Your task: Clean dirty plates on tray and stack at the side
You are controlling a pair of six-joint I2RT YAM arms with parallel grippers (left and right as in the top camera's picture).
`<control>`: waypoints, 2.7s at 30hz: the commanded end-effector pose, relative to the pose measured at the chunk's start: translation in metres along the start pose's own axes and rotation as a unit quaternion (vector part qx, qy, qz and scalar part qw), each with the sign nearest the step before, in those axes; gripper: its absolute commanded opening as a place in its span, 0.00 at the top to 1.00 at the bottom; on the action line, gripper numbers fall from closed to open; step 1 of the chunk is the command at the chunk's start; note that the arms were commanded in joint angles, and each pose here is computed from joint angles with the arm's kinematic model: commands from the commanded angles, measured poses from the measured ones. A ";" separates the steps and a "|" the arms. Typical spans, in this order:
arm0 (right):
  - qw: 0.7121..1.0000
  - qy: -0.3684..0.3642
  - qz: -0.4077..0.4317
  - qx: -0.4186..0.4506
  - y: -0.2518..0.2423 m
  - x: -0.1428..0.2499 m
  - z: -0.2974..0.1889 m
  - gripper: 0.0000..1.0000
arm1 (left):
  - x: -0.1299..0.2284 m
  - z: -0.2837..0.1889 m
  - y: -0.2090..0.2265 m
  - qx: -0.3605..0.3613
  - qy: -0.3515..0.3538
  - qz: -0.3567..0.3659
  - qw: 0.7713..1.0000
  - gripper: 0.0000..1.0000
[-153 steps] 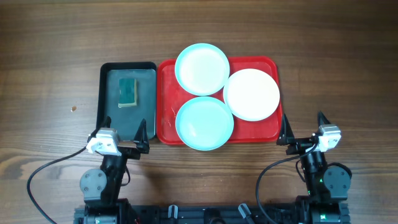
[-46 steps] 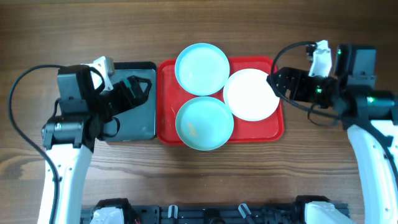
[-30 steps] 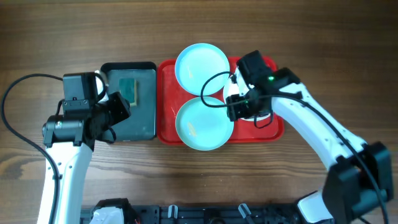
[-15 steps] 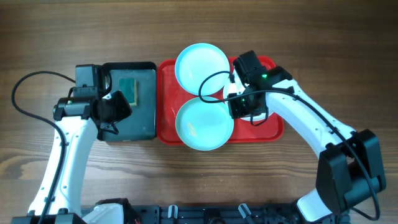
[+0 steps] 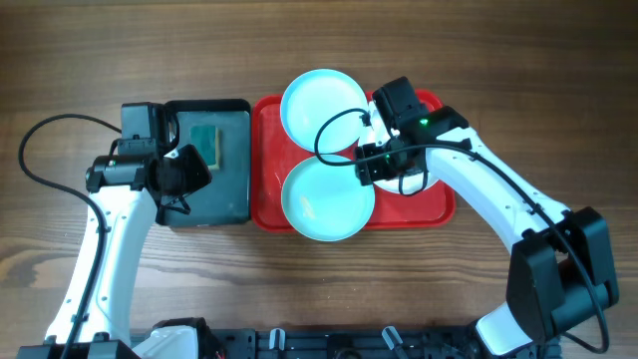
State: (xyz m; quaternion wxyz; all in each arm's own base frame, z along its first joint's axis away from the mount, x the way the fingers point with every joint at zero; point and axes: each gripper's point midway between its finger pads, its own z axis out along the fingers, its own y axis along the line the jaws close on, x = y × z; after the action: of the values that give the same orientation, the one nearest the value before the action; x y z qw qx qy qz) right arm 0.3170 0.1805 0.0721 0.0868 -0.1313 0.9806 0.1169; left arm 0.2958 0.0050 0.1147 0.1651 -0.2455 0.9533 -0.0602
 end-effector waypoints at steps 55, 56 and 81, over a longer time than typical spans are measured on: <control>0.998 -0.011 0.056 -0.020 0.000 0.011 0.019 0.52 | -0.008 0.009 0.000 -0.010 -0.006 0.056 0.998 0.50; 0.998 -0.012 0.054 -0.020 0.001 0.011 0.020 0.62 | -0.008 0.009 0.000 -0.010 -0.006 0.056 0.998 0.50; 0.999 0.006 0.032 0.015 0.000 0.035 0.046 0.80 | -0.008 0.009 0.000 -0.010 -0.006 0.056 0.998 0.50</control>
State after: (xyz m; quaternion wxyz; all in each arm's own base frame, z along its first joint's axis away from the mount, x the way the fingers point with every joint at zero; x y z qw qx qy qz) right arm 0.2980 0.1825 0.0289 0.0865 -0.0915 0.9867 0.1032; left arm 0.3032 0.0074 0.1080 0.1680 -0.2030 0.9635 -0.0468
